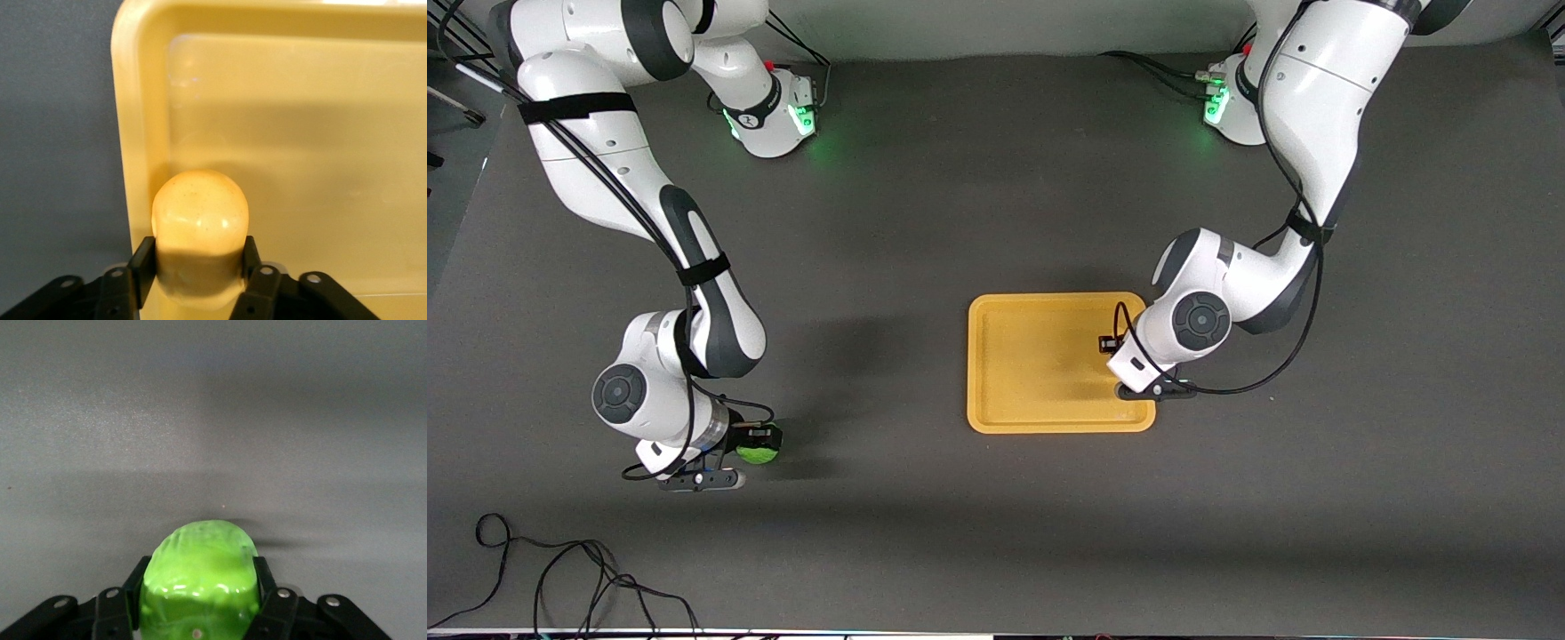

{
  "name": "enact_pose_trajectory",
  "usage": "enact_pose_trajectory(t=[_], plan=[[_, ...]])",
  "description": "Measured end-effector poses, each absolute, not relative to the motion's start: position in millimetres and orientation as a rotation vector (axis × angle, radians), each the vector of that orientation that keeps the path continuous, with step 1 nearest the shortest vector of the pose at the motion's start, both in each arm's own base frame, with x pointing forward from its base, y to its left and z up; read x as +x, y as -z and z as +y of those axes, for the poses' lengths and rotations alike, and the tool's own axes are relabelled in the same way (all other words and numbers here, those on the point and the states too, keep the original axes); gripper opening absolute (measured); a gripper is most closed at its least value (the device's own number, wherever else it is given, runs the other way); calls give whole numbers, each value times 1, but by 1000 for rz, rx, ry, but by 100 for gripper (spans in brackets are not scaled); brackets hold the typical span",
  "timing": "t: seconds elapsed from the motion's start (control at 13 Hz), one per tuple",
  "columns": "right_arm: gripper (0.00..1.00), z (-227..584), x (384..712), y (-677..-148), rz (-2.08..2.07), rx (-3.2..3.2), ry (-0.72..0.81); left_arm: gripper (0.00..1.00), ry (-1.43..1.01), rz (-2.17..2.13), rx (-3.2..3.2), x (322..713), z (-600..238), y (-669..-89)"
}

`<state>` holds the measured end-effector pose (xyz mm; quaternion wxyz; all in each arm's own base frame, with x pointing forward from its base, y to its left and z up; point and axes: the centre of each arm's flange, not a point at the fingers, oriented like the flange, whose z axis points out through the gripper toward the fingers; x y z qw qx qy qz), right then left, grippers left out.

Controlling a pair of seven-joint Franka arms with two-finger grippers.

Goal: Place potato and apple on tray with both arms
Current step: 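Carry the potato with the left gripper onto the yellow tray, then open the left gripper to release the potato and withdraw it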

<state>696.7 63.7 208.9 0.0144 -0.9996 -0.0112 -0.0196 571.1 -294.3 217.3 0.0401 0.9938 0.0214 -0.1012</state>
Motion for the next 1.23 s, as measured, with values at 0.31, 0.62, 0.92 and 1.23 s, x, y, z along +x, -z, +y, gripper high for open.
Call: enact_pose_trajectory(t=[0.31, 0.62, 0.92, 1.23], plan=[[64, 68, 700, -315, -50, -3095, 56, 92, 281, 68, 3040, 578, -296, -225], [64, 65, 680, -457, -82, -3095, 82, 100, 93, 195, 3054, 636, -246, -316], [64, 62, 637, -545, -99, -3092, 46, 100, 32, 130, 3224, 644, -156, -447], [64, 131, 611, -554, -17, -3091, 0, 100, 5, -115, 3221, 623, -56, -532]])
